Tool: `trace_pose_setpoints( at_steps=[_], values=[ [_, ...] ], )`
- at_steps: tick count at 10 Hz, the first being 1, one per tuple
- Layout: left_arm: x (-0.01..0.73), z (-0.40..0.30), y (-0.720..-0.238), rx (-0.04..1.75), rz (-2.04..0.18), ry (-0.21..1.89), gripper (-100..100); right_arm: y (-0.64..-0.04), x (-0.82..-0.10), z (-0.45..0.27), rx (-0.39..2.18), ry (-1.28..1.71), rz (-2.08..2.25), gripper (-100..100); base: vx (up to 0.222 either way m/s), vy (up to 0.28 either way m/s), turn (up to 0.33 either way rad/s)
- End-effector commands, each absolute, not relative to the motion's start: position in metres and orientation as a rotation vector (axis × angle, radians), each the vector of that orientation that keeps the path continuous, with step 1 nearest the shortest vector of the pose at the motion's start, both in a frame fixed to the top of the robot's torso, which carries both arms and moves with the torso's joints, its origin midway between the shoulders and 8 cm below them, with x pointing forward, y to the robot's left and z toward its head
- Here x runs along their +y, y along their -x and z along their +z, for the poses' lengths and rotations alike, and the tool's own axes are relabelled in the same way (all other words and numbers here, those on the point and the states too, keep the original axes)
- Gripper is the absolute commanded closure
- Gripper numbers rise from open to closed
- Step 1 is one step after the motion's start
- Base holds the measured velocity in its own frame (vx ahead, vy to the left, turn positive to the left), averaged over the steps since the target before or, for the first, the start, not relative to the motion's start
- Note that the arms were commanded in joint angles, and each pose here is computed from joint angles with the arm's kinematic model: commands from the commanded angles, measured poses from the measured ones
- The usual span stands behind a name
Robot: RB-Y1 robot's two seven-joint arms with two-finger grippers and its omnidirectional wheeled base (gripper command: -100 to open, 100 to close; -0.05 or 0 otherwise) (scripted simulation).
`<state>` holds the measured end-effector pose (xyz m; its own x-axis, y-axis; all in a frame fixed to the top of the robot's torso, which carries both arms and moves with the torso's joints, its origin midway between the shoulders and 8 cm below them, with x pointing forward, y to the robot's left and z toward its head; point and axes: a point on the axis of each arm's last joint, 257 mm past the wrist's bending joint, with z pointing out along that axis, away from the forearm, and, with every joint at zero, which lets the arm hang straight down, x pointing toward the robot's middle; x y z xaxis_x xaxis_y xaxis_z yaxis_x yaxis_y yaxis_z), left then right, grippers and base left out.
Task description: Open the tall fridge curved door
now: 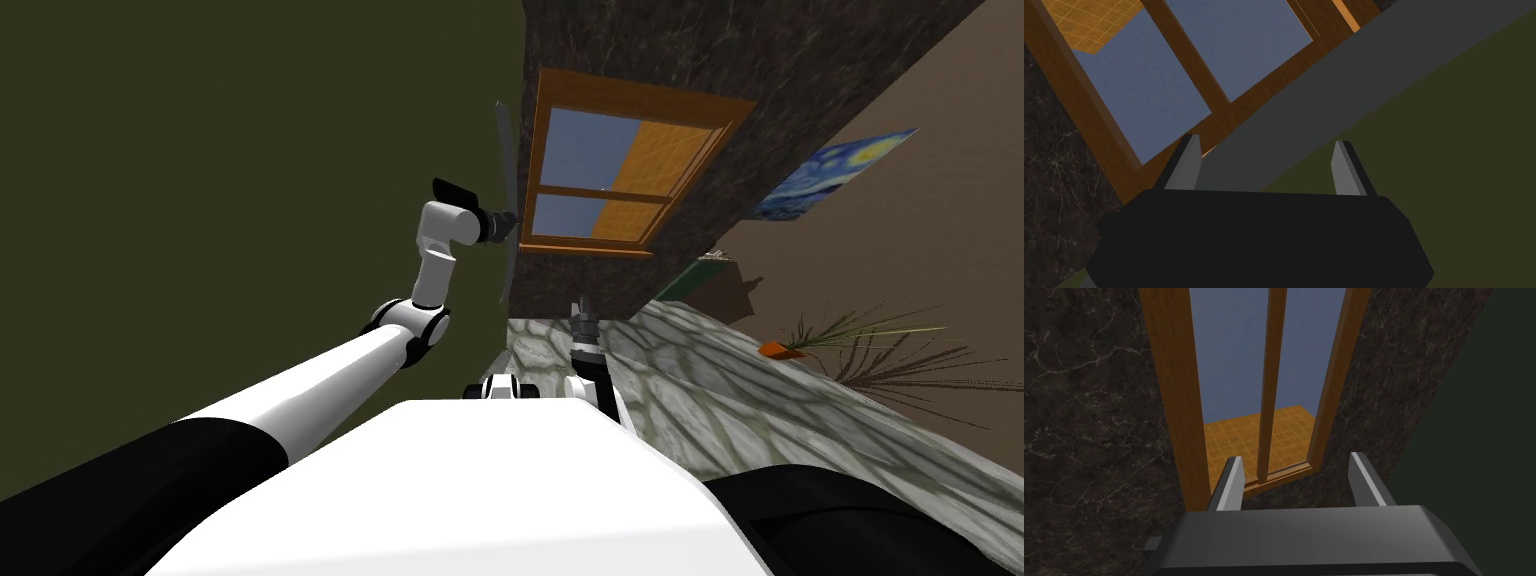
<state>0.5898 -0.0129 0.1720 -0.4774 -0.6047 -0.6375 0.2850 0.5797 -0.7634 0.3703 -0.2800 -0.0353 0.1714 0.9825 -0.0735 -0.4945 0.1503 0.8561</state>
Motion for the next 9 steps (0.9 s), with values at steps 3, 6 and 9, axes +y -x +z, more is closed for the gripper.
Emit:
trace_pose_setpoints(
  at_steps=[3,6,9],
  values=[
    [-0.065,0.174,-0.546,1.811,-1.192,0.144,100,-0.370,-0.280,-0.035,0.768,-0.802,1.226,0,-0.230,-0.026,-0.083],
    [-0.097,0.177,-0.513,1.828,-1.265,0.055,100,-0.370,-0.280,-0.035,0.768,-0.802,1.226,0,-0.254,-0.026,-0.083],
    [-0.078,0.199,-0.515,1.821,-1.233,0.073,-100,-0.370,-0.280,-0.035,0.769,-0.803,1.225,0,0.002,-0.026,0.063]
  ],
)
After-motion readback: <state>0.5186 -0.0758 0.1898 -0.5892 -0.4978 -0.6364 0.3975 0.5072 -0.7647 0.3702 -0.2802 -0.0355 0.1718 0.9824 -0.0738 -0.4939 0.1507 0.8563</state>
